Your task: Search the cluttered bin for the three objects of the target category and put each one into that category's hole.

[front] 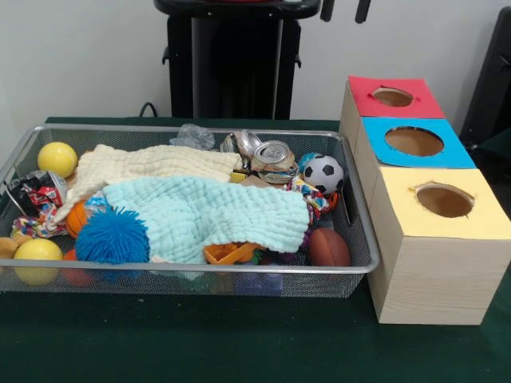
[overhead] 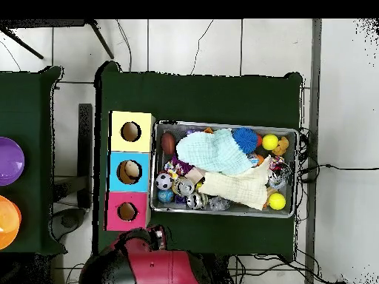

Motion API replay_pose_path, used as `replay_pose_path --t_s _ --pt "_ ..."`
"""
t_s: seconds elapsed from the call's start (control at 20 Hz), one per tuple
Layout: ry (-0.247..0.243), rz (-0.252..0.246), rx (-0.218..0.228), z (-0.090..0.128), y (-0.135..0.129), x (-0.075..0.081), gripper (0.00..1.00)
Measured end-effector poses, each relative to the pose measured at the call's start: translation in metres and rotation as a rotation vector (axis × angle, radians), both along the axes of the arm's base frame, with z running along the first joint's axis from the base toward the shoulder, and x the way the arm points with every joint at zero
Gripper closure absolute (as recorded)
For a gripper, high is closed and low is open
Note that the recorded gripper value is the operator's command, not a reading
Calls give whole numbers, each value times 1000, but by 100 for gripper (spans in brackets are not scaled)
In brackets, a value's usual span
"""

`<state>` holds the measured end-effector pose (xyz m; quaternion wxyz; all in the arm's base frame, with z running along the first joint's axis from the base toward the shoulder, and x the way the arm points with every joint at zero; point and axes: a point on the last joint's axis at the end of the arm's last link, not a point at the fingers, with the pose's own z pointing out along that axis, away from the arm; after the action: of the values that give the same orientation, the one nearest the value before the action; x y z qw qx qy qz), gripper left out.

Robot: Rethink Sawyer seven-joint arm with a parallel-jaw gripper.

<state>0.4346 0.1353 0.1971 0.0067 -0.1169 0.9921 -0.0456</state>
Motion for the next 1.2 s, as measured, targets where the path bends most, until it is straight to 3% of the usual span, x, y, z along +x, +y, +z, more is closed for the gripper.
replay_pose_path --t_s 0.2,0.6,1.2 --pt "-25 -9 -4 -19 -13 13 0" --pt "-72 -83 -5 -53 -55 44 0" --pt "-122 -69 -14 -82 -71 59 0"
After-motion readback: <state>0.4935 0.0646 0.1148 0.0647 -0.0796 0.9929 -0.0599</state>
